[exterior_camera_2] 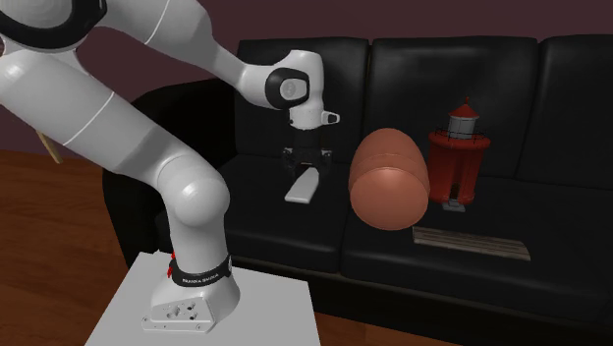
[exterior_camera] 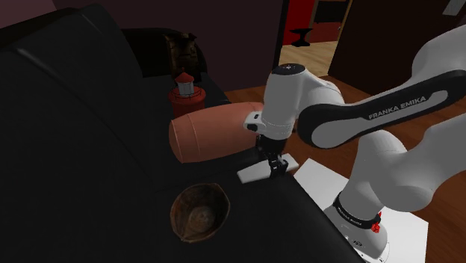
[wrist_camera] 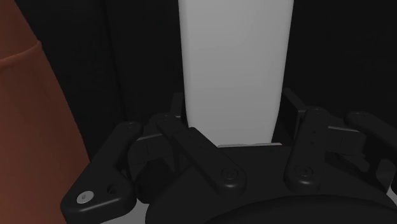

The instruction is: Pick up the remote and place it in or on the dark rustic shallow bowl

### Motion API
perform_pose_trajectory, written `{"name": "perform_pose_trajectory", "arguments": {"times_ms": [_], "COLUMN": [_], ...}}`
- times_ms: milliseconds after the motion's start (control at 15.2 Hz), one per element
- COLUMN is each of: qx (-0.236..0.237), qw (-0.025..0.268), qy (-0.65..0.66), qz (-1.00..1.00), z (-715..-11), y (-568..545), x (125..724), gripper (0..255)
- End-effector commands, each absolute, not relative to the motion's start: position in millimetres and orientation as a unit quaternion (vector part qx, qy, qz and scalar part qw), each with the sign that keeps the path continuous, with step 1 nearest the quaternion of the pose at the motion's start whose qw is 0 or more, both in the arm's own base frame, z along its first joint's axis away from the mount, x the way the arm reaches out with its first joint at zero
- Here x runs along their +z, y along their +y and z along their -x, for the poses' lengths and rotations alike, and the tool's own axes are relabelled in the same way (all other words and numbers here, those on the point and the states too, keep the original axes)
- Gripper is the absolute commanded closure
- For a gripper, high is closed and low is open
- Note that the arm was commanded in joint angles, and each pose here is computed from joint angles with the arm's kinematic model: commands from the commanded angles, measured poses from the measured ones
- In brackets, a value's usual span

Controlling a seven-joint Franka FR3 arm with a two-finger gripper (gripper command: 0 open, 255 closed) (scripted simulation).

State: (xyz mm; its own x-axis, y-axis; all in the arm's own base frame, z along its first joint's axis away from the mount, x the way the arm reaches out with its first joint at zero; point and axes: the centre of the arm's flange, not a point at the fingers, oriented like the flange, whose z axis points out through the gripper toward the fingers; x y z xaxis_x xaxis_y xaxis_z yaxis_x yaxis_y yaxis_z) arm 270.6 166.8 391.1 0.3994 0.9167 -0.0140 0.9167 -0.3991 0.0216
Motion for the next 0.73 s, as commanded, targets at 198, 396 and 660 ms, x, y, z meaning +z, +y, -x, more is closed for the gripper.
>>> {"name": "perform_pose_trajectory", "arguments": {"times_ms": [198,396,660], "qx": [0.0,0.0,0.0], "qw": [0.013,0.013,0.013], "qy": [0.548,0.548,0.548], "qz": [-0.836,-0.836,-0.836], "z": [-270.7,-270.7,-270.7], "y": [166.9,166.9,166.9], "x": [417.2,433.0,454.1], "gripper": [255,255,255]}}
